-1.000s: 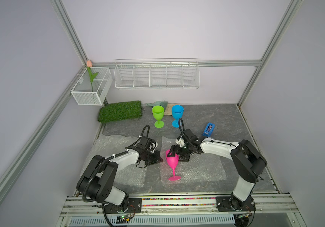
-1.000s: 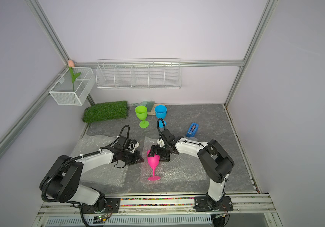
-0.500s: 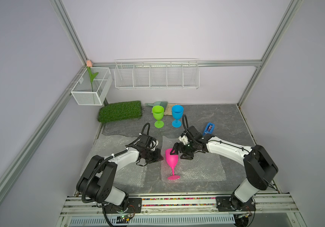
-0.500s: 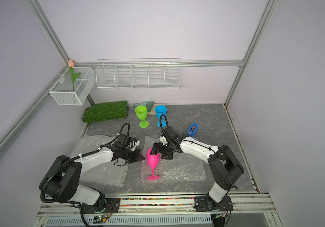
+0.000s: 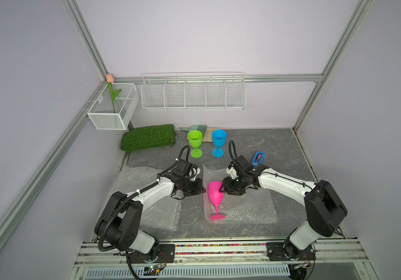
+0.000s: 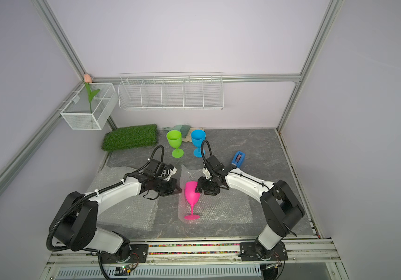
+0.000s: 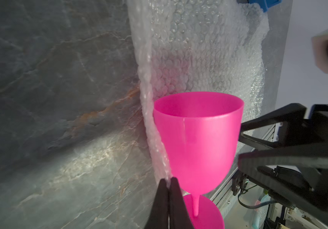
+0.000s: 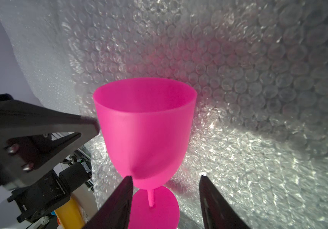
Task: Wrap wine glasses in bubble wrap
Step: Place the wine glass on the bubble wrap, then wrap the wine glass in bubble wrap.
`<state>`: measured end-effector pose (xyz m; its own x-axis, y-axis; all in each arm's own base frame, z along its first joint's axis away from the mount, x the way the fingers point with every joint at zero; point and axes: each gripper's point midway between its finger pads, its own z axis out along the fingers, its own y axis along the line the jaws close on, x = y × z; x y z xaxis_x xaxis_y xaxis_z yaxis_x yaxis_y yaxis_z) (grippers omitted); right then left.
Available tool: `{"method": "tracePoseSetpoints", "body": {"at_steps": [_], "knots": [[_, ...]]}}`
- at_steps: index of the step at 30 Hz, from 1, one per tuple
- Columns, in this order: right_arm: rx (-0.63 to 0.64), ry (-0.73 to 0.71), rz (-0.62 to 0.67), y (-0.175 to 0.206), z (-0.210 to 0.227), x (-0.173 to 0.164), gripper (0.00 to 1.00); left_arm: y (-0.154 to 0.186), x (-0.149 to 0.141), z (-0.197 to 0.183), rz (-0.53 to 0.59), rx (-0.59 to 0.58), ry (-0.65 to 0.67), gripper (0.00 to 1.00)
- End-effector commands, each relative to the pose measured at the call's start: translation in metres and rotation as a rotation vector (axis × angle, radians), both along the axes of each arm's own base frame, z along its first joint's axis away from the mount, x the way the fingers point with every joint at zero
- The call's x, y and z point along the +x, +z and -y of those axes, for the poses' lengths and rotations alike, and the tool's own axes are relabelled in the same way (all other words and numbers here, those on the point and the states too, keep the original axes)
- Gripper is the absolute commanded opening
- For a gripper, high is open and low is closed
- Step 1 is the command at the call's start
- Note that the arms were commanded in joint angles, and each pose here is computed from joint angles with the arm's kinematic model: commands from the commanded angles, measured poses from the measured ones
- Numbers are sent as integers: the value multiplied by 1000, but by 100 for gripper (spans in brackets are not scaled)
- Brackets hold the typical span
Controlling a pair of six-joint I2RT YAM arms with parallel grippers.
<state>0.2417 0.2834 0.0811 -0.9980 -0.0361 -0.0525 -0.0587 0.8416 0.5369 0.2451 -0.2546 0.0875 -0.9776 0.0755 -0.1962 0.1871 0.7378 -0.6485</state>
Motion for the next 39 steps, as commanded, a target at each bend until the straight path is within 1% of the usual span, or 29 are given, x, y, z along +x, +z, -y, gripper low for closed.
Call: {"method": "tracePoseSetpoints", "body": {"at_steps": [1,7,15,20,21,22,24,27,31,32,34,37,39], "knots": [[-55,-4,-20,-22,13,-2,56,13,3,11,20,-4,-20,0],[-34,-33,-31,-36,18,4,51,22,5,41,23,-14,-73,0],[-5,-43,-38,-44,24,5,51,18,7,80,11,2,-131,0],[-3,-85,-19,-40,40,8,50,8,5,103,-14,8,-167,0],[9,-99,-2,-34,43,12,50,7,4,106,-18,10,-174,0],[2,-117,-11,-38,52,7,50,6,4,110,-21,9,-181,0],[25,-145,8,-29,60,8,50,3,2,116,-27,7,-195,0],[92,-184,40,-11,65,12,49,-2,-1,122,-42,11,-213,0],[236,-256,78,16,65,24,47,-8,-6,125,-60,19,-236,0],[284,-268,84,23,62,28,47,-9,-7,126,-63,22,-242,0],[341,-276,80,32,56,33,47,-9,-10,127,-62,23,-250,0],[382,-268,59,34,47,40,46,-8,-11,127,-61,22,-253,0],[384,-273,41,28,46,42,45,-9,-12,128,-62,21,-254,0]]}}
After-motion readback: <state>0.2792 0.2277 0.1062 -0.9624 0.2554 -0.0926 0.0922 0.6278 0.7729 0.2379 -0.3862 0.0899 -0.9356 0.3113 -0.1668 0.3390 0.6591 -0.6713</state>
